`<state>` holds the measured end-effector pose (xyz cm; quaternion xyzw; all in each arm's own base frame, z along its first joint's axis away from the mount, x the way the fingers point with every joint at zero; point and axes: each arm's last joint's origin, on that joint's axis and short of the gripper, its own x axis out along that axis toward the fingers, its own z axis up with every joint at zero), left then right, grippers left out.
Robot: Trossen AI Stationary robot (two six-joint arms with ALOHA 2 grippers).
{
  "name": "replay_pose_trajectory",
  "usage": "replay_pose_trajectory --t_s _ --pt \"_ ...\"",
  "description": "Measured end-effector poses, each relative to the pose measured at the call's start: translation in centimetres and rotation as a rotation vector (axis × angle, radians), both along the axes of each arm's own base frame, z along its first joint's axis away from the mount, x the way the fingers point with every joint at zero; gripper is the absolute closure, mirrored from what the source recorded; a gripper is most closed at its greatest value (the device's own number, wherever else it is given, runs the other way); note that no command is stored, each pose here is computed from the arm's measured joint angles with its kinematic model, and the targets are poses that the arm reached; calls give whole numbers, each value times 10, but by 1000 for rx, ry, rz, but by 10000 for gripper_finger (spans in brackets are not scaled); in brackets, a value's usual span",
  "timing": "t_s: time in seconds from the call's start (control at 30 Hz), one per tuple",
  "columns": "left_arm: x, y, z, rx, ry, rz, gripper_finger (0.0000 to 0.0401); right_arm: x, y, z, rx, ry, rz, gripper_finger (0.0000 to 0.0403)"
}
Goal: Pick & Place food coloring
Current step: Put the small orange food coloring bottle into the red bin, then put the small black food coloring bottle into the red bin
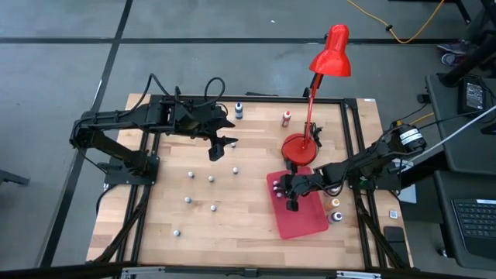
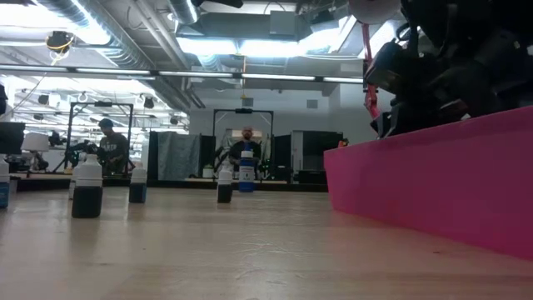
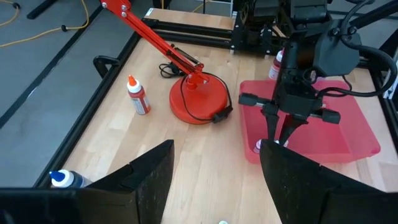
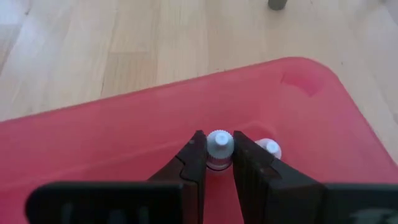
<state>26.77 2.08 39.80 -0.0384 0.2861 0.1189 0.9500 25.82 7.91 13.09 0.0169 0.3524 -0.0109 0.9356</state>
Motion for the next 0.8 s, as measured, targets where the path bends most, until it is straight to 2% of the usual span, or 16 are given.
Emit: replay_pose_trajectory --t_s 0.23,0.57,0.8 --pt "0 0 0 0 0 0 169 -3 -2 -3 -7 42 -32 338" --pt "0 0 0 8 2 -6 169 -3 -1 -3 0 44 -25 276" --pt "0 0 0 13 3 -9 169 -3 0 4 49 13 -26 264"
